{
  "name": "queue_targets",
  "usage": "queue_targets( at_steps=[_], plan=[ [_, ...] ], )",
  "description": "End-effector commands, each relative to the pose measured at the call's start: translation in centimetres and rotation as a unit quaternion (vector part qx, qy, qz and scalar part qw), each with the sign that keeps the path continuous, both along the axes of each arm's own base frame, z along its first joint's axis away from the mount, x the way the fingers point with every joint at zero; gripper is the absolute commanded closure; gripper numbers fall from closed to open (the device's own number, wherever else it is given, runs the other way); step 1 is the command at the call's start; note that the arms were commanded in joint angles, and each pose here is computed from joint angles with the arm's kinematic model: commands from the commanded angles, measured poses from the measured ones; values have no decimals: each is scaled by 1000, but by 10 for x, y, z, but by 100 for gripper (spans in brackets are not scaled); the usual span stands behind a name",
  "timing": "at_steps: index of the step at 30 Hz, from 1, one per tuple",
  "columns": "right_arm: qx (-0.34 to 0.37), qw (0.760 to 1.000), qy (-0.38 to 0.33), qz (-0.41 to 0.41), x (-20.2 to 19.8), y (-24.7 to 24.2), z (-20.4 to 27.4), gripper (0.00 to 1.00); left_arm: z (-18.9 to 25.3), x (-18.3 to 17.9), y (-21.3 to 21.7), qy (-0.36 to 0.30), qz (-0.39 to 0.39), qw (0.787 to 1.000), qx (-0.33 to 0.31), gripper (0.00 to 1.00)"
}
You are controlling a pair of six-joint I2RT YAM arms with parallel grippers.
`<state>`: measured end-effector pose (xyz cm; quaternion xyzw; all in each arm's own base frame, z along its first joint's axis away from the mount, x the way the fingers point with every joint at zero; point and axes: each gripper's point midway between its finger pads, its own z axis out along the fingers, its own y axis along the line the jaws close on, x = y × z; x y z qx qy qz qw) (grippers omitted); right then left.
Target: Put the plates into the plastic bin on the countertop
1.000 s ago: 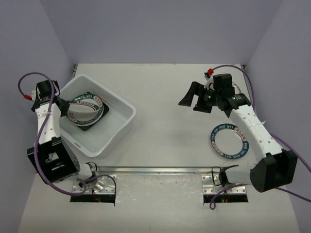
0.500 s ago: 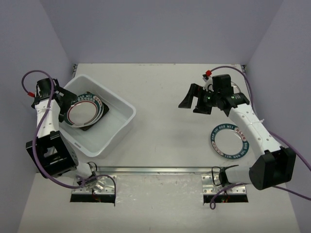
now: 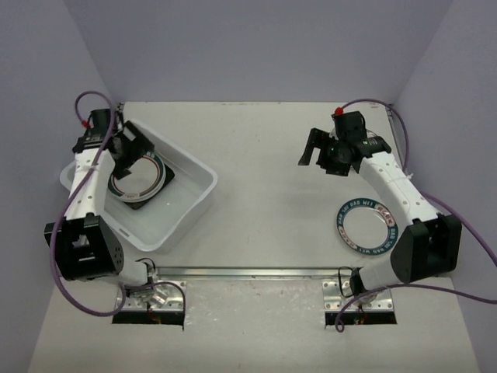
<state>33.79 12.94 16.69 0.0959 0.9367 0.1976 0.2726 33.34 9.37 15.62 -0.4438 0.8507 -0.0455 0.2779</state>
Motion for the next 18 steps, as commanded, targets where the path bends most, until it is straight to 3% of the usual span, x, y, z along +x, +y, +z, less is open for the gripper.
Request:
queue_targets(
  at_steps=[1, 5, 11, 13, 18],
  plan=[
    [-214, 972, -44, -85, 44, -81, -14, 1, 104, 25, -146, -141, -211, 967, 20, 0],
    [-340, 938, -2, -63, 75, -112, -39, 1, 81, -1, -205, -113, -275, 955, 20, 0],
    [-535, 842, 71, -9, 118, -158, -71, 1, 52, -35, -228, -85, -332, 939, 23, 0],
    [-548, 833, 56, 43, 140, -154, -93, 1, 47, -45, -222, -70, -346, 935, 37, 0],
    [-590, 801, 54, 83, 162, -162, -130, 1, 47, -61, -210, -46, -358, 931, 61, 0]
  ],
)
